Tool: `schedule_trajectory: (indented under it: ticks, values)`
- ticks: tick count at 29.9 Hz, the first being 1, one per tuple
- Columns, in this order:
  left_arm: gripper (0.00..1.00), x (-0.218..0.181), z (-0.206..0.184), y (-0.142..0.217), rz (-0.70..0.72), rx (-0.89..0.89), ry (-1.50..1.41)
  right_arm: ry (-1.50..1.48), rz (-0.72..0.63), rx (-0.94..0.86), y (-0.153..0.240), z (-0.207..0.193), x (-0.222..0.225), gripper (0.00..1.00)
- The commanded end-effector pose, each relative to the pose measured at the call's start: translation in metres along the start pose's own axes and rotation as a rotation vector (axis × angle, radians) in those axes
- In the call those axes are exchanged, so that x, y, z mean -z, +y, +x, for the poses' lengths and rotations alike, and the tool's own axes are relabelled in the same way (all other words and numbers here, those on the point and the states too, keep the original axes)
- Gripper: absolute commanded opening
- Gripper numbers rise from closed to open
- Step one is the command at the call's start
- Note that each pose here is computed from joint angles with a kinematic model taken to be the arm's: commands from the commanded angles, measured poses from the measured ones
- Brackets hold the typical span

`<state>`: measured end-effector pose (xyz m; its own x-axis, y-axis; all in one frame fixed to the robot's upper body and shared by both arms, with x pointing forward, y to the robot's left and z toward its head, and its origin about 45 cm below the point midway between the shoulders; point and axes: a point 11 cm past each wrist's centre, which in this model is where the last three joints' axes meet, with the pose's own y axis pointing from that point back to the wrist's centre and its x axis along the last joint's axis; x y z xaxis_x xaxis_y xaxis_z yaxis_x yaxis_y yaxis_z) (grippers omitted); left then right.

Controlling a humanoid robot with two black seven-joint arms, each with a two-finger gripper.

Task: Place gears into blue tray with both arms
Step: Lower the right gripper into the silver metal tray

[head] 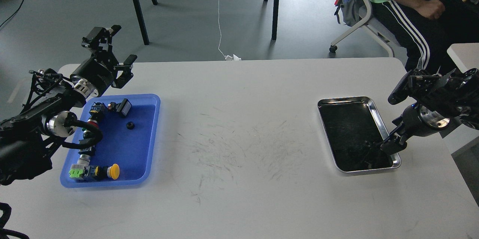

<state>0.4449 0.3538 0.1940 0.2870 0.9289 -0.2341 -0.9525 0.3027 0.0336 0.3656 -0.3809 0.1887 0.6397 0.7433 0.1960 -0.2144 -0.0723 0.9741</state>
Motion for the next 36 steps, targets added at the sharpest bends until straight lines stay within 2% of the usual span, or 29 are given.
schedule_trajectory:
  ticks: [1, 7, 10, 21, 26, 36]
  values:
    - [0.99, -0.001, 0.001, 0.000, -0.001, -0.001, -0.001, 0.028, 0.013, -0.009, -0.006, 0.012, 0.007, 0.95]
    - [0.99, -0.001, 0.001, 0.000, -0.001, -0.001, -0.001, 0.045, 0.037, -0.005, -0.014, 0.017, 0.017, 0.94]
    - [0.99, -0.001, 0.002, 0.001, -0.002, -0.002, -0.001, 0.041, 0.047, 0.003, -0.018, 0.012, 0.020, 0.89]
    - [0.99, 0.000, 0.005, 0.004, 0.003, -0.006, -0.002, 0.049, 0.055, 0.006, -0.025, 0.012, 0.023, 0.85]
    - [0.99, -0.001, 0.006, 0.004, 0.003, -0.007, -0.003, 0.055, 0.050, 0.001, -0.027, 0.013, 0.022, 0.78]
    - [0.99, -0.001, 0.007, 0.005, 0.003, -0.009, -0.004, 0.064, 0.066, -0.003, -0.035, 0.012, 0.029, 0.73]
